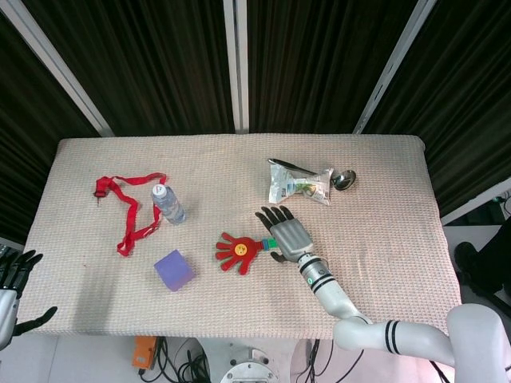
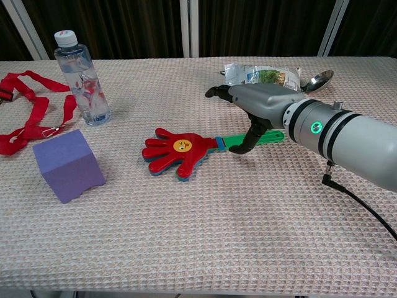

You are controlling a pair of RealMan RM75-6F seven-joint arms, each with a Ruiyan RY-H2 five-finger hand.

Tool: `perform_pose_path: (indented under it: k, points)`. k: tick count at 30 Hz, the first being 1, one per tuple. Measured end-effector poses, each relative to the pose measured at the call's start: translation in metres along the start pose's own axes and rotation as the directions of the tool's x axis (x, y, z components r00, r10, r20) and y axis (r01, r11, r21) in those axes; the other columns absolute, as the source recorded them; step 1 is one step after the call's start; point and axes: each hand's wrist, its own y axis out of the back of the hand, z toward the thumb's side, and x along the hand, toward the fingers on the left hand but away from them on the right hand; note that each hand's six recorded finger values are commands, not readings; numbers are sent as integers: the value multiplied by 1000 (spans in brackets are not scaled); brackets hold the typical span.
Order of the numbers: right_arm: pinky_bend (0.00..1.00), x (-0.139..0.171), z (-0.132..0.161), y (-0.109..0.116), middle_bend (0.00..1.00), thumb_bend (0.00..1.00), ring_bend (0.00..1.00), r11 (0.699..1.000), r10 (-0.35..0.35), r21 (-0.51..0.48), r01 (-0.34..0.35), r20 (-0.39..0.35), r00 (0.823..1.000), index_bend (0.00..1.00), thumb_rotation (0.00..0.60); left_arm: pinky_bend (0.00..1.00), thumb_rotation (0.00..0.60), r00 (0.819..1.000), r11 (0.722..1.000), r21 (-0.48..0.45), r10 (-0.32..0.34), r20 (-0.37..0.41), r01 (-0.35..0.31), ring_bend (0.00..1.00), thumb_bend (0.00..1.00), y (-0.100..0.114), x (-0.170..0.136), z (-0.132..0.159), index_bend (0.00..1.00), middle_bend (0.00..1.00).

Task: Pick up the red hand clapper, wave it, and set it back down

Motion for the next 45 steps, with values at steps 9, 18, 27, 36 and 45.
perform_pose_path:
  k: [9, 18, 27, 36, 45]
  points:
    - [0, -7, 7, -9, 0, 216, 0, 1000, 12, 4, -12, 3, 1000, 226, 600, 61, 600, 1000, 1000, -7, -7, -2, 7, 0, 127, -1, -1, -2, 110, 66]
    - [0, -10, 15, -15, 0, 226, 0, 1000, 18, -8, -18, -8, 1000, 282, 600, 61, 600, 1000, 1000, -4, -1, -4, 1, 0, 127, 2, -3, -4, 110, 66]
    - [0, -14, 21, -18, 16, 243, 0, 1000, 10, -7, -10, -12, 1000, 394, 600, 61, 600, 1000, 1000, 0, 5, -3, -5, 0, 127, 2, -3, -5, 110, 67]
    - [0, -19, 25, -21, 17, 256, 0, 1000, 17, 1, -17, -7, 1000, 395, 600, 61, 600, 1000, 1000, 0, 8, -5, -8, 0, 128, 2, -4, -7, 110, 66]
    - [0, -20, 25, -20, 62, 286, 0, 1000, -5, 3, 5, -1, 1000, 540, 600, 61, 600, 1000, 1000, -6, 8, -8, -8, 0, 129, 3, -6, -9, 110, 67]
